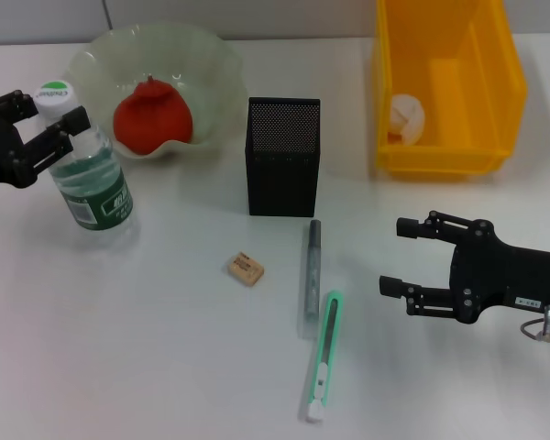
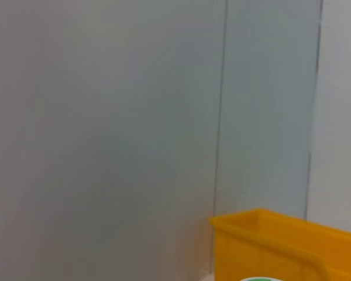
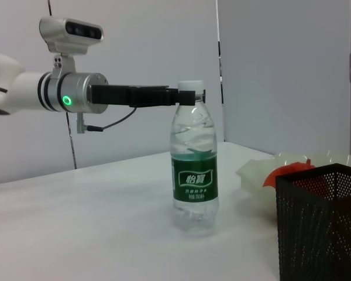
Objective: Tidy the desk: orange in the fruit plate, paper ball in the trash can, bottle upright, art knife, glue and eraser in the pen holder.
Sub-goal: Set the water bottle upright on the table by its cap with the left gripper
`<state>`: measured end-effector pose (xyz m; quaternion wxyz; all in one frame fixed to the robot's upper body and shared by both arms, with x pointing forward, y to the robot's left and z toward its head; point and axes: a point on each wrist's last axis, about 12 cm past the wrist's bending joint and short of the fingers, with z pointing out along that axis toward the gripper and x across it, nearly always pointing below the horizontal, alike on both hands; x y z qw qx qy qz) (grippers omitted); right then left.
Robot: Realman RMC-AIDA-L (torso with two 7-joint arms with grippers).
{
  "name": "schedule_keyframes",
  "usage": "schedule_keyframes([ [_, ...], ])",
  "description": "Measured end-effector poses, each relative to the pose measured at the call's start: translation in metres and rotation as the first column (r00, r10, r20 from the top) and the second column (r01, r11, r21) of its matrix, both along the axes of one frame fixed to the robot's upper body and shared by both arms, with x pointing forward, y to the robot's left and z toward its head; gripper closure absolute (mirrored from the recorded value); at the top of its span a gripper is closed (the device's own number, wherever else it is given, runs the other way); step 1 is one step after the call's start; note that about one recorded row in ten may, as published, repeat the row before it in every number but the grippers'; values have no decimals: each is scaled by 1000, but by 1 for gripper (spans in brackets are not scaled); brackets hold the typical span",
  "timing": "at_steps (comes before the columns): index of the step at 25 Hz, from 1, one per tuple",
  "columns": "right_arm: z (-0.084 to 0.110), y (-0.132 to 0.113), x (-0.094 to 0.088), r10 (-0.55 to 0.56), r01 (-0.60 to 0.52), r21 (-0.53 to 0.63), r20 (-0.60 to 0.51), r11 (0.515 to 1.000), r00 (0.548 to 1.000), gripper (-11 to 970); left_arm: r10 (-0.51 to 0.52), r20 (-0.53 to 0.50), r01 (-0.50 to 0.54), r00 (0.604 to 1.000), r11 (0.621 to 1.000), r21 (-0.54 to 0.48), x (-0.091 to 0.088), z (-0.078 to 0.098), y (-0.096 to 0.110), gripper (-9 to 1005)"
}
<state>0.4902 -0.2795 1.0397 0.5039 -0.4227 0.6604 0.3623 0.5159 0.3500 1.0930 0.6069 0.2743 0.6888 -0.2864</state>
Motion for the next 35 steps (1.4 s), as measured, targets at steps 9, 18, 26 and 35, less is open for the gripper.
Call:
schedule_keyframes([
  [9, 0, -1, 0, -2, 2, -6, 3, 1000, 1000, 160, 80, 62, -79, 995, 997, -25, 2, -13, -5, 557],
  [18, 0, -1, 0, -2, 2, -9, 6, 1000, 1000, 160, 138, 84, -135, 987, 990, -37, 4, -20, -8, 556],
  [26, 0, -2, 1, -2, 2, -12, 9, 1000, 1000, 160, 176, 79, -175, 981, 984, -15, 8, -24, -8, 531],
  [35, 0, -2, 1, -2, 2, -14, 10, 1000, 1000, 160, 179, 81, -180, 980, 984, -3, 12, -26, -12, 487],
])
